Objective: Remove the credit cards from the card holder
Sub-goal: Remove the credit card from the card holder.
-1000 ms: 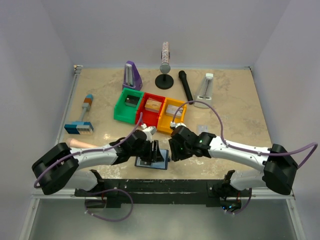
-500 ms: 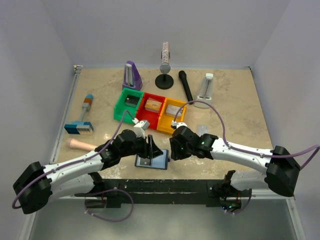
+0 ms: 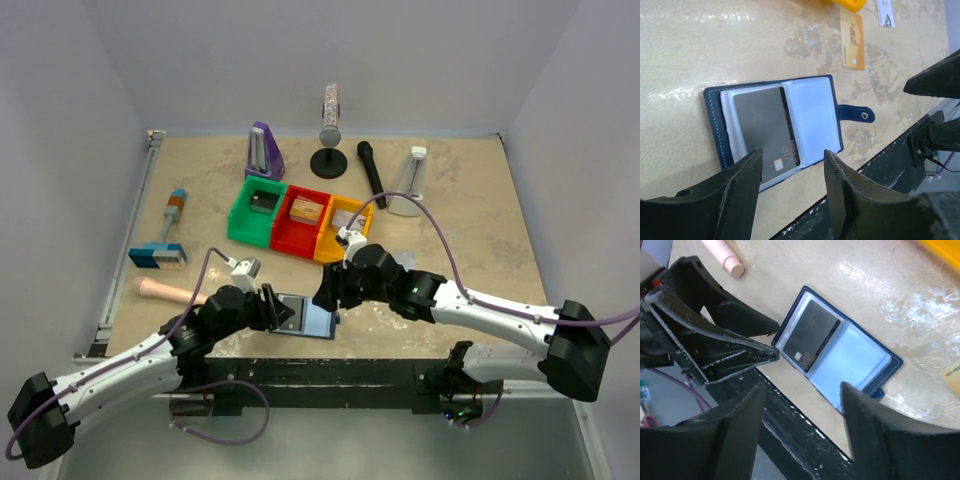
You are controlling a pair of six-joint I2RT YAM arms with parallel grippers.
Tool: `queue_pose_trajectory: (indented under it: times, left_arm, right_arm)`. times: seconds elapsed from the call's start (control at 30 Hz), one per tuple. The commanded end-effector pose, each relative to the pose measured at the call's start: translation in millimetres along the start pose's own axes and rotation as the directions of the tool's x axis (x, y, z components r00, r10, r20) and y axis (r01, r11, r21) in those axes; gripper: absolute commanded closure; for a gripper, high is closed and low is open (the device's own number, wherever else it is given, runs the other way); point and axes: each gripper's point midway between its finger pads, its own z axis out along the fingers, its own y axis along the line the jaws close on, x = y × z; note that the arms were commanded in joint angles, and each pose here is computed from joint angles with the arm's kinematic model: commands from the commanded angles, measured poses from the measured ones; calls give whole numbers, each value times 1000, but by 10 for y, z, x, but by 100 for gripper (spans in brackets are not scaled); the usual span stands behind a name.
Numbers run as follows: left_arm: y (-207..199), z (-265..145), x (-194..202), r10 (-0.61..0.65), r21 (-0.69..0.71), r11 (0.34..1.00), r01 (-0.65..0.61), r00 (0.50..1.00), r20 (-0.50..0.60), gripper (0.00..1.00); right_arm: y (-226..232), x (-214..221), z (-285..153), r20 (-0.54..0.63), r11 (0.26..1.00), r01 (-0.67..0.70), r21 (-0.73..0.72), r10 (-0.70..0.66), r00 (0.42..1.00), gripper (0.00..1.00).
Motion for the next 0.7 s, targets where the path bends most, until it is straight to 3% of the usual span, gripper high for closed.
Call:
queue_pose_trajectory:
  times: [0.0, 0.03, 0.3, 0.43, 0.53, 0.67]
  left_arm:
    - [106, 0, -47, -29, -19, 999, 30, 998, 62, 44]
    - [126, -11, -51, -27, -28, 999, 29, 997, 67, 44]
    - [105, -72, -89, -30, 28, 999, 27, 992, 121, 43]
    - [81, -89, -129, -59, 52, 997, 52, 987, 152, 42]
    - [235, -87, -114, -162, -29, 985, 169, 973, 162, 43]
    - [150, -87, -117, -97, -5, 995, 99, 986, 136, 45]
  right_arm:
    - [47, -88, 103, 88, 992, -123, -38, 126, 988, 14]
    - [-19, -144, 103, 140, 988, -153, -22, 155, 978, 1]
    - [-122, -176, 76, 226, 954, -296, -48, 299, 927, 1]
    - [-31, -106, 84, 154, 969, -235, -77, 245, 957, 1]
    - [70, -78, 140, 108, 977, -185, -108, 197, 974, 7]
    - [248, -60, 240, 4, 985, -121, -122, 123, 992, 15]
